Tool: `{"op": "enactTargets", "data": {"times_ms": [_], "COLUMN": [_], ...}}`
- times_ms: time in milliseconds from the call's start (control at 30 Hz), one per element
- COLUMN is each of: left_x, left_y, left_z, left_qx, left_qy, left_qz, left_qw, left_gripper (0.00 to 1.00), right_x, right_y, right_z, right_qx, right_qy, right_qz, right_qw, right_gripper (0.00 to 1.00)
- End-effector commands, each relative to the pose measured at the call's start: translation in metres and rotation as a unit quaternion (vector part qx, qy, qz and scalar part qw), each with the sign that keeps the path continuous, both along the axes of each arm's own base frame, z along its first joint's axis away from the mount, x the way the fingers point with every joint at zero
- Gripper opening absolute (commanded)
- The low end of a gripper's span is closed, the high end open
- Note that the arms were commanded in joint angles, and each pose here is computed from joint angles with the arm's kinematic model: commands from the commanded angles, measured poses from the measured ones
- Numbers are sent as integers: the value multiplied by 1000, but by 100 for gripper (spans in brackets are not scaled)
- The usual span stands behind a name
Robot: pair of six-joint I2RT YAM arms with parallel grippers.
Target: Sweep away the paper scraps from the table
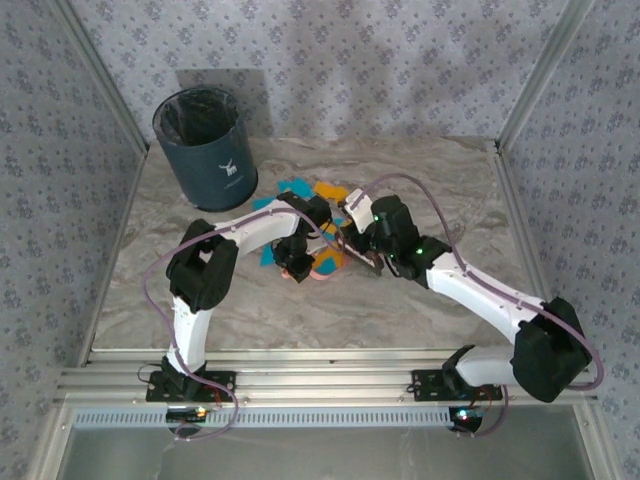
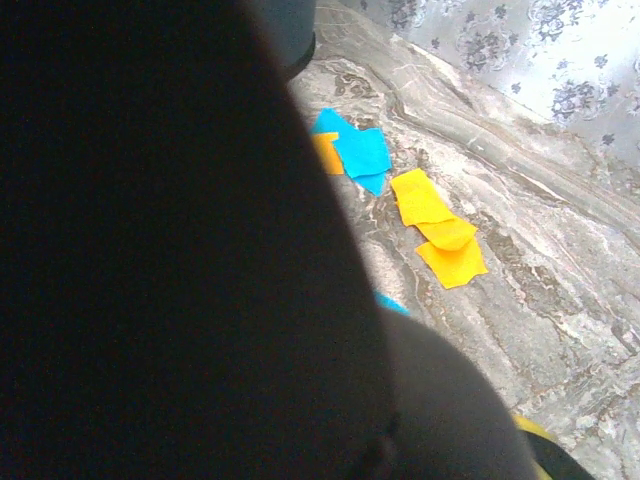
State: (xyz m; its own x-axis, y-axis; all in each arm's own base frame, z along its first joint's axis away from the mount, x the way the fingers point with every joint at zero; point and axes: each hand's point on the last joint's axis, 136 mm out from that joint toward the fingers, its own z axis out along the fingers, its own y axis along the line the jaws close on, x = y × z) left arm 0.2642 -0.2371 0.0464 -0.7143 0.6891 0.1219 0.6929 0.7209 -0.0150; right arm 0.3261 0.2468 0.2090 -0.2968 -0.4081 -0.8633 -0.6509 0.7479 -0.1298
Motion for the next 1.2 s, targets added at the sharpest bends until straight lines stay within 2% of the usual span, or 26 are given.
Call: {"op": "enactTargets", "data": {"times_ms": [0, 133, 233, 400, 567, 867, 1167], "left_x": [-5, -5, -5, -4, 0, 3, 5], "left_y": [11, 11, 11, 12, 16, 21, 24], "left_z": [5, 5, 5, 6, 7, 8, 6], "left_qx": [20, 20, 20, 20, 18, 15, 19], "left_qy": [13, 12, 13, 12, 11, 14, 17], "left_qz": [12, 12, 14, 17, 30, 42, 45], "left_qw": [1000, 1000, 1000, 1000, 999, 999, 999], "left_gripper": [0, 0, 0, 0, 0, 0, 0], "right_x": [-16, -12, 0, 32, 65, 107, 102], "right_y": [6, -3, -15, -34, -39, -19, 16], "right_z": [13, 24, 36, 47, 46, 26, 3], "right_qx": [29, 40, 53, 55, 50, 24, 20], "right_qy": [3, -22, -56, -96, -110, -100, -60], "right_qz": [22, -4, -52, -126, -155, -147, -77], "right_qw": [999, 999, 996, 986, 981, 984, 995], "right_gripper": [0, 0, 0, 0, 0, 0, 0]}}
